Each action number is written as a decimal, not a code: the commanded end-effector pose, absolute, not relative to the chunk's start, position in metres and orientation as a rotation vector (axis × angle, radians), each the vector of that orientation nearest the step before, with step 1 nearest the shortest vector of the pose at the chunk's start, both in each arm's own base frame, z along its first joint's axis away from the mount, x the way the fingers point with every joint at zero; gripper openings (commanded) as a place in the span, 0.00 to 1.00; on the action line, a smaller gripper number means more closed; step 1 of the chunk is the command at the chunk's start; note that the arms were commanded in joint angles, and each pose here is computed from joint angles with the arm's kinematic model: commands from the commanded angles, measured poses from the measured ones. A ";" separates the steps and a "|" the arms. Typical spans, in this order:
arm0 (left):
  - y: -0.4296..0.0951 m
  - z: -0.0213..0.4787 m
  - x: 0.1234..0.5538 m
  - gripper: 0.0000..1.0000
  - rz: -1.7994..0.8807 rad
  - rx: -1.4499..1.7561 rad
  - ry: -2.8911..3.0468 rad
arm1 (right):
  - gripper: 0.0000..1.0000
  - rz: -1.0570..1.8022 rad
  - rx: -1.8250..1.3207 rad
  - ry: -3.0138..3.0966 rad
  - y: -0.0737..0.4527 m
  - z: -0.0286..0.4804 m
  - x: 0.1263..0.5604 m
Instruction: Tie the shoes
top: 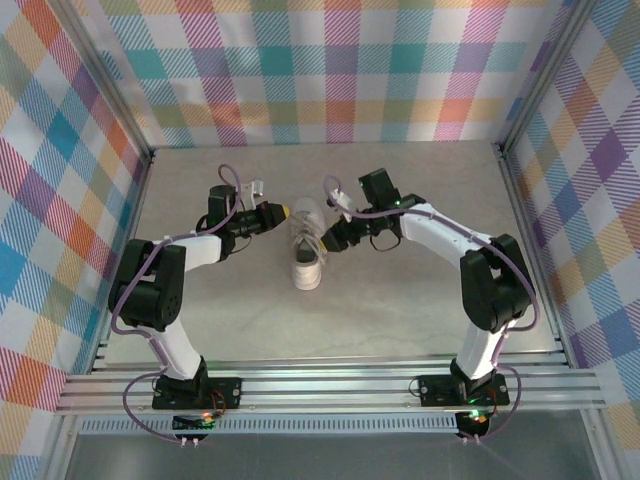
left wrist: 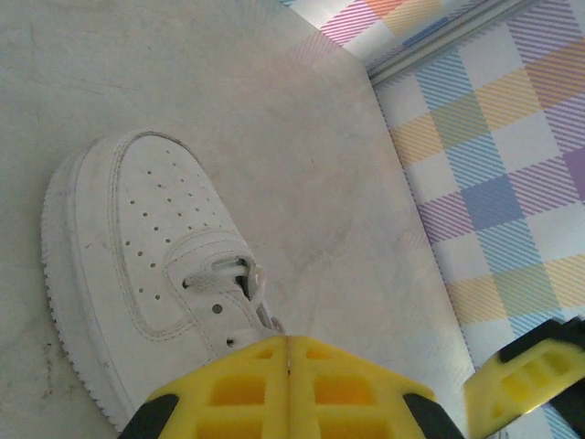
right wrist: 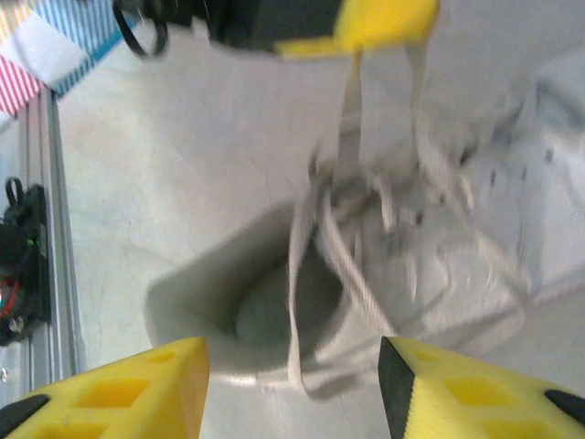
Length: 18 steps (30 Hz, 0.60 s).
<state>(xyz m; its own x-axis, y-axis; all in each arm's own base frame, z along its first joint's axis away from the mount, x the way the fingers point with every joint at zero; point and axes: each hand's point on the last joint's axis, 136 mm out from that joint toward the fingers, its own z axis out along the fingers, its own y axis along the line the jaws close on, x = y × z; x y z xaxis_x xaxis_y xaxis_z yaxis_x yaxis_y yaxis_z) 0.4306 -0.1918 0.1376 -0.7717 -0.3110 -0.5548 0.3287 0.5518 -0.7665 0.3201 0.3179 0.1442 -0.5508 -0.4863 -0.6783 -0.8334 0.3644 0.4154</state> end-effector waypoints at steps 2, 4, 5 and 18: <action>-0.187 0.166 0.434 0.04 -1.194 0.080 2.074 | 0.53 0.997 -1.254 2.129 0.319 0.124 0.311; -0.186 0.168 0.434 0.04 -1.190 0.083 2.076 | 0.54 0.973 -1.294 2.139 0.320 0.114 0.309; -0.186 0.168 0.434 0.04 -1.189 0.085 2.079 | 0.55 0.966 -1.308 2.143 0.320 0.111 0.309; -0.188 0.172 0.431 0.03 -1.191 0.110 2.094 | 0.65 0.849 -1.432 2.153 0.325 0.082 0.332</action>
